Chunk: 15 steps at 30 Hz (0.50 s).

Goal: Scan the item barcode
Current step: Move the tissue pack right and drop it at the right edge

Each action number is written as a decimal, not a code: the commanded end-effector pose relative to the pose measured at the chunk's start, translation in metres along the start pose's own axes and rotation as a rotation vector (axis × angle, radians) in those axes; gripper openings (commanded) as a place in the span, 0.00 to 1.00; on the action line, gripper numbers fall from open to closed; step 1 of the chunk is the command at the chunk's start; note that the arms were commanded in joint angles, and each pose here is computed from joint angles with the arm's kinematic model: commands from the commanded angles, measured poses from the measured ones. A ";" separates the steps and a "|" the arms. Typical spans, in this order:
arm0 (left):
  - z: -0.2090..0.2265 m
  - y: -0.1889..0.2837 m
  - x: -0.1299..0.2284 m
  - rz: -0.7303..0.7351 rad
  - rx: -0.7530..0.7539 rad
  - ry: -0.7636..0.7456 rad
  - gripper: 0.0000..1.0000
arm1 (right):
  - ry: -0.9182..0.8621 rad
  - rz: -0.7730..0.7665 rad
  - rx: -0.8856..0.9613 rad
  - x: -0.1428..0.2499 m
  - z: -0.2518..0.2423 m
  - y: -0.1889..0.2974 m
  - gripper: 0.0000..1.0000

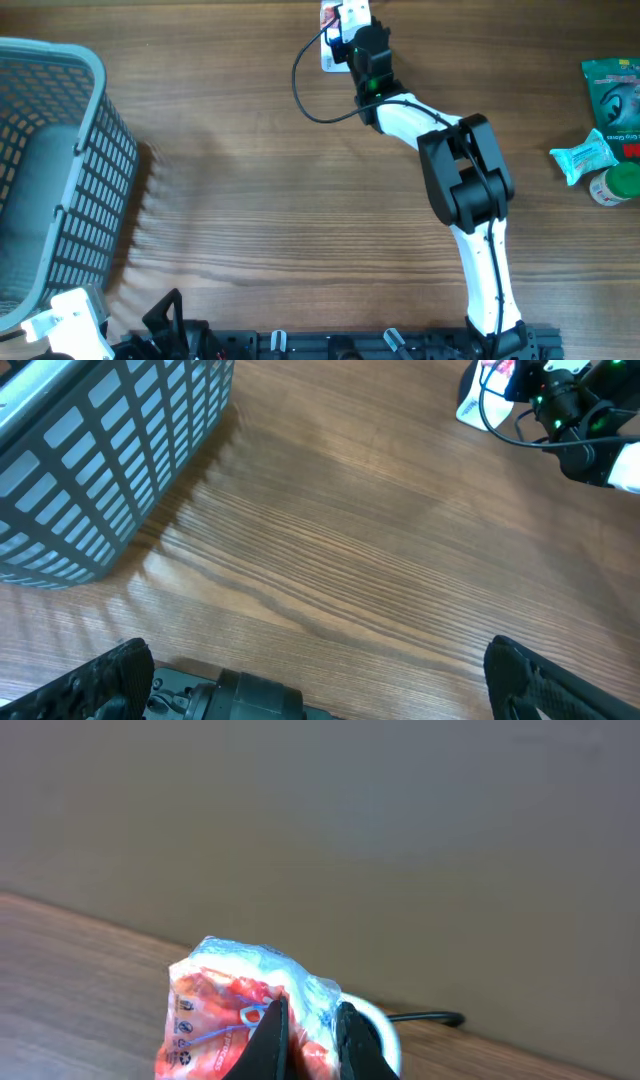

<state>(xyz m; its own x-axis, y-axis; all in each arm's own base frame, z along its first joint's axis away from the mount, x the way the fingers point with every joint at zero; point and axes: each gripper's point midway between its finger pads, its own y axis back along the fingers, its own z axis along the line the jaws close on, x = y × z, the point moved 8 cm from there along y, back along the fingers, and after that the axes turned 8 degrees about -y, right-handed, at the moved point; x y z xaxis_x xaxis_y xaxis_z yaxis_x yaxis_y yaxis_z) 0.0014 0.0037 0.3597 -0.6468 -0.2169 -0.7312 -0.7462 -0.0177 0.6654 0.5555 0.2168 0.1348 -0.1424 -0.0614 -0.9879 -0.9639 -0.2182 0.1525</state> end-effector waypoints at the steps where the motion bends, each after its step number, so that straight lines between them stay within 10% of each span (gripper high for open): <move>1: 0.001 0.001 0.000 -0.009 -0.009 -0.014 1.00 | -0.074 -0.032 -0.041 -0.085 0.004 0.029 0.04; 8: 0.001 0.001 0.000 -0.009 -0.009 -0.014 1.00 | -0.035 0.419 0.341 -0.157 -0.130 0.164 0.04; 15: 0.001 0.001 0.000 -0.009 -0.009 -0.014 1.00 | -0.271 0.768 0.703 -0.025 -0.327 0.204 0.04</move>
<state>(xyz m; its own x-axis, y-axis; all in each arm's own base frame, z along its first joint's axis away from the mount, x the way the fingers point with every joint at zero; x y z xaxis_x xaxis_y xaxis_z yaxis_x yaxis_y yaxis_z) 0.0013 0.0037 0.3602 -0.6449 -0.2169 -0.7329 -0.7480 -0.0177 0.6634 0.4380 -0.1034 0.2632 -0.6606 0.1903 -0.7262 -0.6243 0.3982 0.6721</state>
